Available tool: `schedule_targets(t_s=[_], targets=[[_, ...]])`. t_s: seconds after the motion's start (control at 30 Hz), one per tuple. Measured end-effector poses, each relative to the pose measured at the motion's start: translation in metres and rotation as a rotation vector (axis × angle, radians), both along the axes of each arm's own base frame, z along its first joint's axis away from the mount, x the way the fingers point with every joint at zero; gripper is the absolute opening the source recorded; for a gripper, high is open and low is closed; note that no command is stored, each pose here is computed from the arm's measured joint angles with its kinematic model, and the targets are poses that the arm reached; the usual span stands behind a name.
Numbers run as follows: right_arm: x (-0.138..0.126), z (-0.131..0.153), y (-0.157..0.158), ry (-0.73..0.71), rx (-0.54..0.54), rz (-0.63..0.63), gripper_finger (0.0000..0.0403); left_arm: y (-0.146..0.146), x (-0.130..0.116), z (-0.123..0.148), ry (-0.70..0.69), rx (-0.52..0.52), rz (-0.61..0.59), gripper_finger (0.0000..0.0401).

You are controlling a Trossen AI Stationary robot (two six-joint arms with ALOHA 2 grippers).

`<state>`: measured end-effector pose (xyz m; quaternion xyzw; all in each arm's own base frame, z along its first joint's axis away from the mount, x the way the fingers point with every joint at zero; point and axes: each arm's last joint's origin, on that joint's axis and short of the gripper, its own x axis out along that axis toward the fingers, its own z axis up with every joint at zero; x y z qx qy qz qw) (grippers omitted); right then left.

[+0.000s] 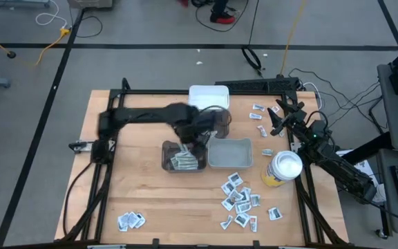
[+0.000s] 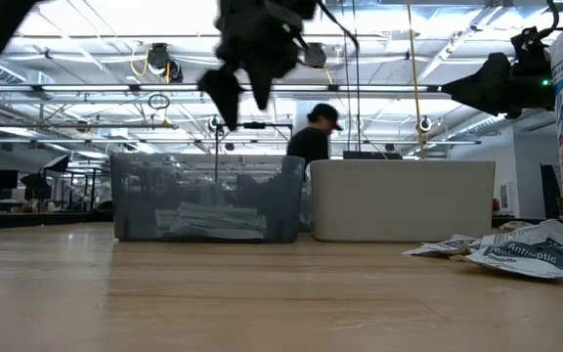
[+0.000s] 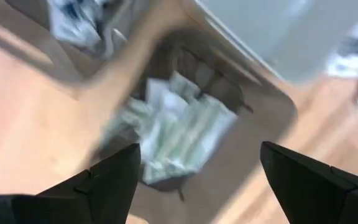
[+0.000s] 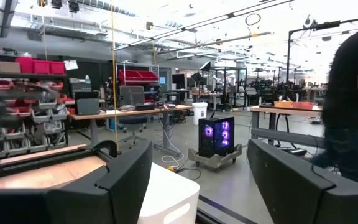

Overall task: Pick & Place First Aid Supplies
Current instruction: Put the white alcohol pad into the top black bin

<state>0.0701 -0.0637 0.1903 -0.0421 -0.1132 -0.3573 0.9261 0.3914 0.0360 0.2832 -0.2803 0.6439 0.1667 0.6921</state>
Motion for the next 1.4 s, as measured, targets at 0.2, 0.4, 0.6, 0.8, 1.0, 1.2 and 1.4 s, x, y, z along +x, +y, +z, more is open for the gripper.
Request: schedule_targets(t_s=[0.2, 0.4, 0.6, 0.8, 1.0, 1.2, 1.4], targets=[[0.000, 0.000, 0.000, 0.001, 0.001, 0.000, 0.0263, -0.055, -0.042, -0.004, 0.005, -0.020, 0.034, 0.0326], [0.000, 0.000, 0.000, 0.001, 0.001, 0.000, 0.0263, -0.101, -0.084, -0.007, 0.052, -0.038, 0.061, 0.0330], [0.000, 0.000, 0.000, 0.001, 0.001, 0.000, 0.0263, -0.143, -0.122, -0.013, 0.077, -0.039, 0.068, 0.0321], [0.000, 0.000, 0.000, 0.001, 0.001, 0.000, 0.0263, -0.177, -0.155, -0.021, 0.141, -0.051, 0.053, 0.0309], [0.000, 0.000, 0.000, 0.001, 0.001, 0.000, 0.0263, -0.206, -0.178, -0.022, 0.176, -0.067, -0.031, 0.0307], [0.000, 0.000, 0.000, 0.001, 0.001, 0.000, 0.0263, -0.221, -0.191, -0.022, 0.214, -0.096, -0.052, 0.0316], [0.000, 0.000, 0.000, 0.001, 0.001, 0.000, 0.0263, -0.227, -0.189, -0.034, 0.206, -0.138, -0.020, 0.0307]])
